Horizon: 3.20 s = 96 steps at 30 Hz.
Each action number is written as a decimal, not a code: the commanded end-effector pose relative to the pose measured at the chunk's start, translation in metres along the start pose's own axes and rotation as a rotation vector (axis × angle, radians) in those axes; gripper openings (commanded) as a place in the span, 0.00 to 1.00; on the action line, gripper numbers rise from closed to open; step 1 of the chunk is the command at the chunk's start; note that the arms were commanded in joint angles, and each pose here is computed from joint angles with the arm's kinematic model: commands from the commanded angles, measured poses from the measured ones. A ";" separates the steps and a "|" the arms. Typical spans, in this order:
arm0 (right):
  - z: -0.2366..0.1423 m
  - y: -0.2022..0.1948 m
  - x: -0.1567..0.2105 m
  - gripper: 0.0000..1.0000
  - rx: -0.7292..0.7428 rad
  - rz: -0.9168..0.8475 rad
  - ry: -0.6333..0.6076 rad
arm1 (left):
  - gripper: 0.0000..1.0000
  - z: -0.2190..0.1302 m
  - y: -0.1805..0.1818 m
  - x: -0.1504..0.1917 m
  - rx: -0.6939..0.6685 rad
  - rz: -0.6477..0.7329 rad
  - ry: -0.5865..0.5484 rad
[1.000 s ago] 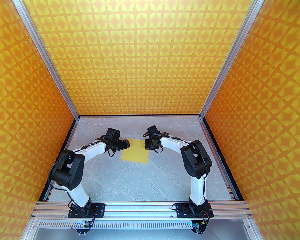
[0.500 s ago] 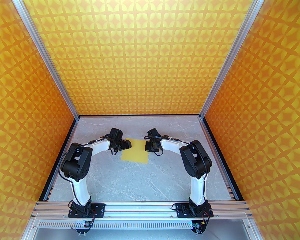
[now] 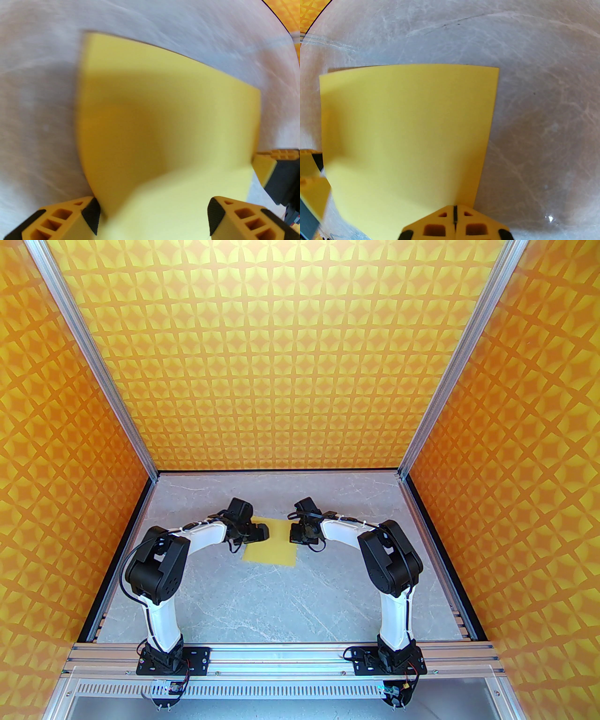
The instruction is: Fold a paper plane with a square sheet of paper (fold left side to right side)
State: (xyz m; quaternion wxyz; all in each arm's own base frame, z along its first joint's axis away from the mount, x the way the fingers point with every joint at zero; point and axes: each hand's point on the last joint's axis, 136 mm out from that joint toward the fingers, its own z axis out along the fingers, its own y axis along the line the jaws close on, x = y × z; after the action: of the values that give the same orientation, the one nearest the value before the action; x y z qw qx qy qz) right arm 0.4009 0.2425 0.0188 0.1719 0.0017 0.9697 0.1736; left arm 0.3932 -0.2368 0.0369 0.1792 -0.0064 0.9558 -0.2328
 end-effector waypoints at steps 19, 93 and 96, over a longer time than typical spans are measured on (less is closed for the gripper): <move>0.014 -0.017 0.023 0.00 0.060 0.002 0.052 | 0.84 -0.011 -0.045 -0.047 0.363 -0.132 -0.132; -0.045 0.032 -0.024 0.31 -0.447 0.268 -0.119 | 0.81 -0.017 -0.111 -0.003 0.637 -0.138 -0.009; -0.044 0.033 -0.026 0.22 -0.441 0.261 -0.119 | 0.80 -0.018 -0.111 -0.003 0.634 -0.137 -0.007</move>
State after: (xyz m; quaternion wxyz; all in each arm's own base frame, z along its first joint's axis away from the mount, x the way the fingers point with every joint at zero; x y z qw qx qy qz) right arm 0.3989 0.2515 0.0677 0.1926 0.1069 0.8944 0.3892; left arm 0.3806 -0.3208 0.0969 0.1609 -0.0266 0.8358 -0.5243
